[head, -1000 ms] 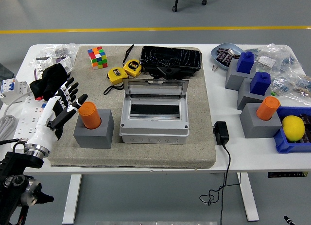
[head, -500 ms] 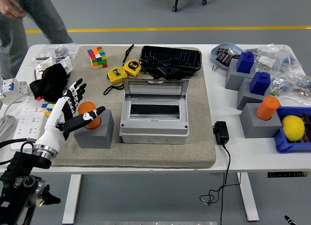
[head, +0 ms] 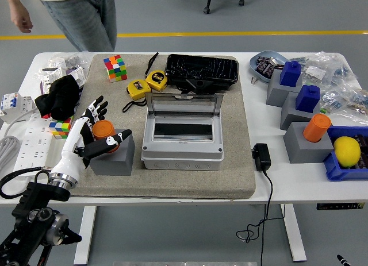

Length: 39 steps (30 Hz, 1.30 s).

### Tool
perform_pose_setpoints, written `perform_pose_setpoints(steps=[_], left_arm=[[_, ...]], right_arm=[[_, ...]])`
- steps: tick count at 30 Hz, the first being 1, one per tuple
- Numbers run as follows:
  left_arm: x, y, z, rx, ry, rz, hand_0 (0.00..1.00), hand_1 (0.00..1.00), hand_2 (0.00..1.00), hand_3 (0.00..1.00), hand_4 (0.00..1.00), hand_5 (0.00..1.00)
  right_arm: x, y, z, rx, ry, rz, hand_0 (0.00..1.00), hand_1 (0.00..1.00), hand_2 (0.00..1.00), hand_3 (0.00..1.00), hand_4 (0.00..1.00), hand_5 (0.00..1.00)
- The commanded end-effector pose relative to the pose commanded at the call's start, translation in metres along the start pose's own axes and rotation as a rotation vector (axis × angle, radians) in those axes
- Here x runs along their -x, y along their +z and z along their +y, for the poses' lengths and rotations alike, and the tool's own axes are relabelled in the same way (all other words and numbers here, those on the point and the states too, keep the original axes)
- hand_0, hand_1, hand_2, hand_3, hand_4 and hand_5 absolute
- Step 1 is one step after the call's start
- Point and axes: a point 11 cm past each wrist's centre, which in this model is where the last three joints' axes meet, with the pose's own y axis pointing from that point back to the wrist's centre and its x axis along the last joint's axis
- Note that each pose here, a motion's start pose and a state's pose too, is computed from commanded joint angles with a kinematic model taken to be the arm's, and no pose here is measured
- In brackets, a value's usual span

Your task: Fetch the battery,place it into the box,close the lid of the box

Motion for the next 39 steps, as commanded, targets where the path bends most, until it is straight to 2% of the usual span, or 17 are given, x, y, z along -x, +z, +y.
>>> perform_pose_setpoints(steps=[3, 4, 9, 10, 15, 16, 21, 22, 26, 28, 39], left_arm=[[0.002, -0.002, 0.000, -0.005, -0.001, 0.001, 0.980, 0.998, 0.998, 0.962, 0.998, 0.002], [0.002, -0.003, 0.000, -0.005, 0.002, 0.000, 0.916, 0.991, 0.967, 0.901, 0.998, 0.002], [0.000, -0.003, 0.000, -0.001, 0.027, -0.005, 0.916, 0.991, 0.967, 0.901, 0.998, 0.002], [-0.001, -0.003, 0.000, 0.000, 0.031, -0.005, 0.706, 0.816, 0.743, 0.731, 0.998, 0.002], [-0.001, -0.003, -0.001, 0.003, 0.048, 0.019, 0.706, 0.816, 0.743, 0.731, 0.998, 0.002], [-0.001, -0.003, -0.001, 0.002, 0.049, 0.028, 0.600, 0.703, 0.556, 0.533, 0.998, 0.002], [0.002, -0.008, -0.001, -0.011, 0.051, 0.104, 0.600, 0.703, 0.556, 0.533, 0.998, 0.002], [0.003, -0.009, -0.001, -0.013, 0.050, 0.112, 0.577, 0.674, 0.481, 0.470, 0.998, 0.002], [0.005, -0.011, -0.002, -0.020, 0.047, 0.140, 0.577, 0.674, 0.481, 0.470, 0.998, 0.002], [0.007, -0.011, -0.002, -0.024, 0.043, 0.144, 0.560, 0.652, 0.455, 0.447, 0.998, 0.002], [0.014, -0.013, -0.002, -0.036, 0.020, 0.103, 0.550, 0.646, 0.442, 0.430, 0.998, 0.002]], right_arm=[[0.001, 0.001, 0.000, 0.001, -0.001, -0.001, 0.919, 0.887, 0.841, 0.834, 0.998, 0.998], [0.001, 0.001, 0.000, 0.001, -0.002, 0.000, 0.914, 0.884, 0.838, 0.834, 0.998, 0.998], [0.001, 0.000, 0.000, 0.000, -0.002, -0.001, 0.914, 0.884, 0.838, 0.834, 0.998, 0.998], [0.001, 0.000, 0.000, 0.000, -0.002, -0.002, 0.909, 0.883, 0.837, 0.833, 0.998, 0.998], [0.000, 0.000, 0.000, 0.000, -0.002, -0.005, 0.909, 0.883, 0.837, 0.833, 0.998, 0.998], [0.001, 0.000, 0.000, 0.000, -0.003, -0.005, 0.908, 0.880, 0.836, 0.833, 0.998, 0.998], [0.001, 0.000, 0.000, 0.000, -0.004, -0.006, 0.908, 0.880, 0.836, 0.833, 0.998, 0.998], [0.001, -0.001, 0.000, 0.000, -0.004, -0.006, 0.906, 0.880, 0.835, 0.832, 0.998, 0.998], [0.001, -0.001, 0.000, -0.002, -0.004, -0.007, 0.906, 0.880, 0.835, 0.832, 0.998, 0.998], [0.000, -0.002, 0.000, -0.002, -0.003, -0.008, 0.900, 0.879, 0.834, 0.832, 0.998, 0.998], [0.000, -0.002, 0.000, -0.003, -0.004, -0.009, 0.894, 0.876, 0.833, 0.831, 0.998, 0.998]])
